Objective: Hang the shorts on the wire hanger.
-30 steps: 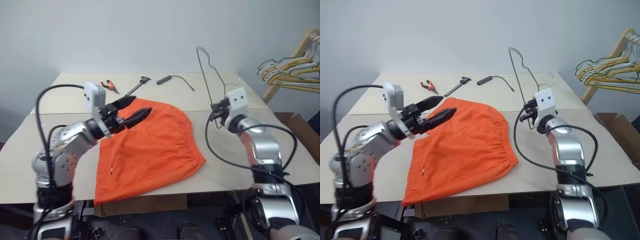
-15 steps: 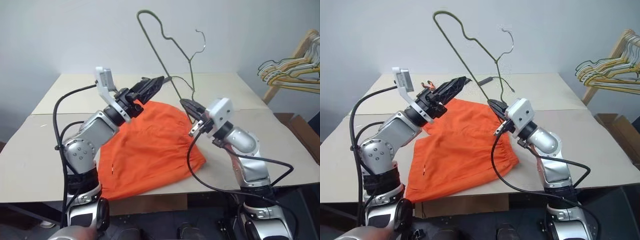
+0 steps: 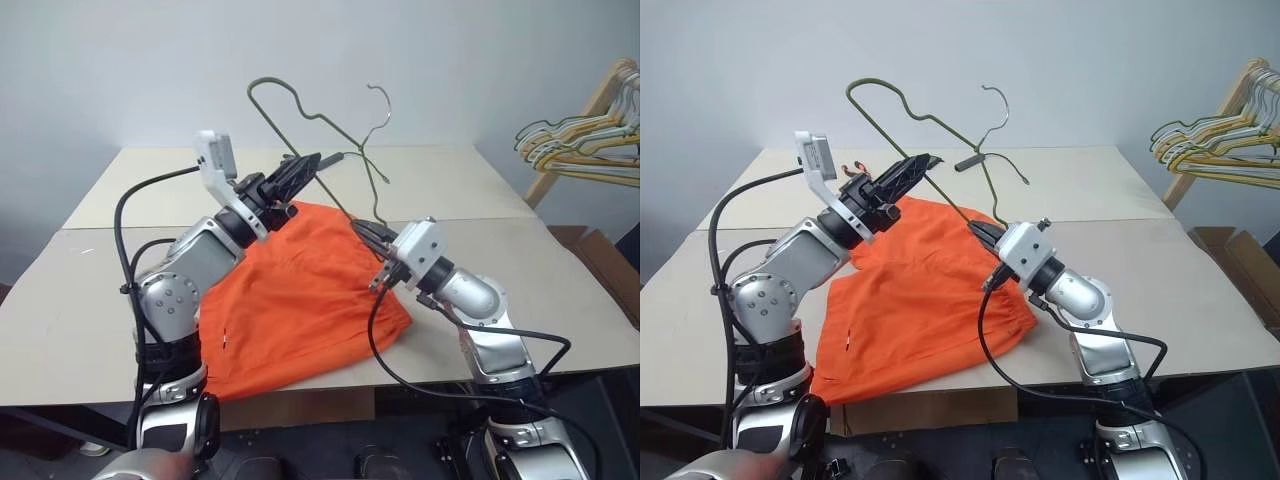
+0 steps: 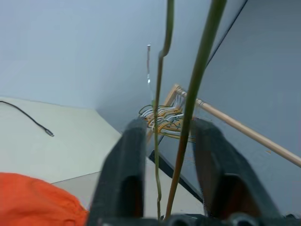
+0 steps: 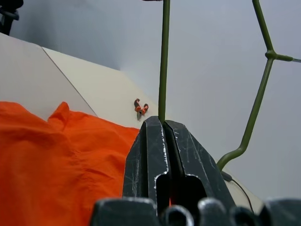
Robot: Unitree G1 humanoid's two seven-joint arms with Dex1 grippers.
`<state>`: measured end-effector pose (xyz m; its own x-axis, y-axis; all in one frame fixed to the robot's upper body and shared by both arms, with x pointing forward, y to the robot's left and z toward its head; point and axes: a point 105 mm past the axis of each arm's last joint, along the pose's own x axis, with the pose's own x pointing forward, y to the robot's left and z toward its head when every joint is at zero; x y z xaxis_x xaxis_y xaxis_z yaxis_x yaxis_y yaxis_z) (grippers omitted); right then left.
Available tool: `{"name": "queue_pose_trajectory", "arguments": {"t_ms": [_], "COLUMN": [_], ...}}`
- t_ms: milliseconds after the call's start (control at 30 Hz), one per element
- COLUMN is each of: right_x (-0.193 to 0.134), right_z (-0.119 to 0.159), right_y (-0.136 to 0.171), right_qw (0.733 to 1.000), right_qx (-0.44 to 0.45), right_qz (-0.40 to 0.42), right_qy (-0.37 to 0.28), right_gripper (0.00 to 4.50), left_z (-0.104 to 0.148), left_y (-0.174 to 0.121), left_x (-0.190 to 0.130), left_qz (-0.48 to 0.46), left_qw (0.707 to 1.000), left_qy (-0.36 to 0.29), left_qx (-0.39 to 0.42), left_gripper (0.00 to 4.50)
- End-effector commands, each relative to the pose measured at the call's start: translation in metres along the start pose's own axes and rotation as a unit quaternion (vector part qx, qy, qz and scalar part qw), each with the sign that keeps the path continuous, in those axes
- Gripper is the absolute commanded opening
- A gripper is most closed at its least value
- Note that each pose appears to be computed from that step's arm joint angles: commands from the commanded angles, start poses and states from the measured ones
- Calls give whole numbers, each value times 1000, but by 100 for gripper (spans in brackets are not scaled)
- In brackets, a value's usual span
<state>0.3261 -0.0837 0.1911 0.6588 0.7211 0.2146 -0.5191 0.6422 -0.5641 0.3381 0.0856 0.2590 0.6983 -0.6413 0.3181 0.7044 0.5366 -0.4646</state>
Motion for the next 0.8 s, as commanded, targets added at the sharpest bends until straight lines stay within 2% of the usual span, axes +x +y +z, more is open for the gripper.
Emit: {"name": "queue_pose_trajectory", "arguments": {"t_ms": [33, 67, 233, 367, 533, 667, 733, 800], "right_x": [4, 4, 4, 5, 3, -4, -10, -18], "right_z": [14, 14, 19, 19, 20, 18, 14, 16], "right_y": [-8, -7, -2, 3, -1, -20, -26, -30], "right_qw": [999, 999, 998, 997, 997, 997, 987, 960], "right_qx": [-28, -29, -41, -60, -54, 62, 144, 243], "right_qz": [-18, -19, 0, 19, 20, 34, 64, 131], "right_qy": [-29, -29, -42, -43, -45, -13, 12, 32], "right_gripper": [0, 0, 0, 106, 290, 437, 447, 447], "left_z": [8, 8, 8, 9, 19, 43, 53, 64], "left_y": [-3, -2, 2, 2, 5, 9, 5, -2], "left_x": [5, 5, 3, 1, -5, -22, -34, -51], "left_qz": [3, 7, 15, 8, 0, -32, -78, -142], "left_qw": [1000, 1000, 999, 998, 996, 993, 990, 983], "left_qy": [-18, -17, -19, -24, -46, -66, -68, -71], "left_qx": [14, 14, 27, 54, 82, 98, 98, 90], "left_gripper": [25, 3, 3, 0, 0, 0, 0, 0]}}
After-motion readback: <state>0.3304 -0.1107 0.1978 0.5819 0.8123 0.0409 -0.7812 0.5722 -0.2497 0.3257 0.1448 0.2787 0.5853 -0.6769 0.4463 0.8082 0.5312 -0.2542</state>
